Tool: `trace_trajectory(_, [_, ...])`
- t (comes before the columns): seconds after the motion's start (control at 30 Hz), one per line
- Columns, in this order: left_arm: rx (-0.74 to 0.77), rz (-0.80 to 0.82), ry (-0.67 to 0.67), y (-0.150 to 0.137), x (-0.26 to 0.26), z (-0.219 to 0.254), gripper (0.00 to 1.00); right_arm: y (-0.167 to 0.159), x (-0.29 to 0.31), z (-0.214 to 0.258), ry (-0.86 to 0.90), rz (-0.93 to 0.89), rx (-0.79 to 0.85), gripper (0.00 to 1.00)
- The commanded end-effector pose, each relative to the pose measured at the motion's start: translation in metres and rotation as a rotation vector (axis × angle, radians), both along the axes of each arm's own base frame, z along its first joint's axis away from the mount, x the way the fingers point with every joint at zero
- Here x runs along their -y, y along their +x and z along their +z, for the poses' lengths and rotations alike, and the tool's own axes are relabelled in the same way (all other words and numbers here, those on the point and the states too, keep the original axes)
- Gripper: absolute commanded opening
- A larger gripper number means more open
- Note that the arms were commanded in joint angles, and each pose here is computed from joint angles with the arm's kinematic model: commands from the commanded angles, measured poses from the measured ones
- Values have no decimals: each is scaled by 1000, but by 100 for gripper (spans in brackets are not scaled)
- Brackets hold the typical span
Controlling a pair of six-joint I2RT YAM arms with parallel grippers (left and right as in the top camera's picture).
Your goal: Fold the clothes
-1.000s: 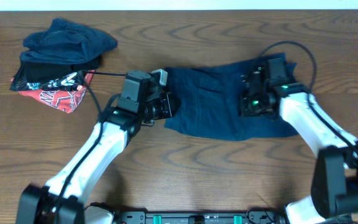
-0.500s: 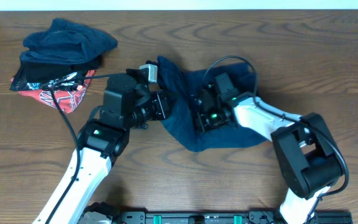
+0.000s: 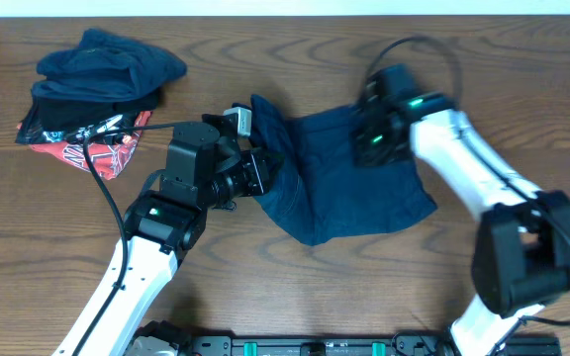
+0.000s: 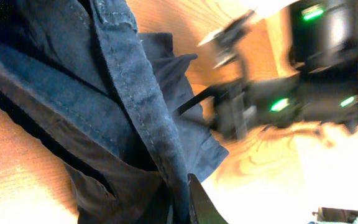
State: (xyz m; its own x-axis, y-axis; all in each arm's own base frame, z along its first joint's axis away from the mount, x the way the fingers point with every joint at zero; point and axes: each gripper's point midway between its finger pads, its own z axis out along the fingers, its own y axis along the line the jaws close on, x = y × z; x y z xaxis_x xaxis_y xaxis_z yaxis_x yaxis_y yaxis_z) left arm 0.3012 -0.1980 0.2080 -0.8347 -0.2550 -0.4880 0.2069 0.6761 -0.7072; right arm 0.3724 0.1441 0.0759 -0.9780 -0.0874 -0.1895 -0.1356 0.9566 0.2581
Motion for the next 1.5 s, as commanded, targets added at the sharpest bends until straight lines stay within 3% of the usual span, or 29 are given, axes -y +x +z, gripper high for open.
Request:
trace_trajectory(0.0, [17,3,2,2,0,3,6,6,51,5,-110,-39,15,1])
trace_trajectory(0.27, [29,4,-2,4,1,4,6,-18,98,-36,-209,-69,-81,1])
trace_trajectory(0.7, [103,-99,-36,5,47,7,6,-43,91,-90,-205,-39,-69,1])
trace_trajectory(1.27, [283,-150,-96,18,131,2,6,-51,65,-97,-197,-35,-70,1])
trace_trajectory(1.47, [267,-156,-97,18,153,-21,9,-54,63,-97,-201,-33,-78,1])
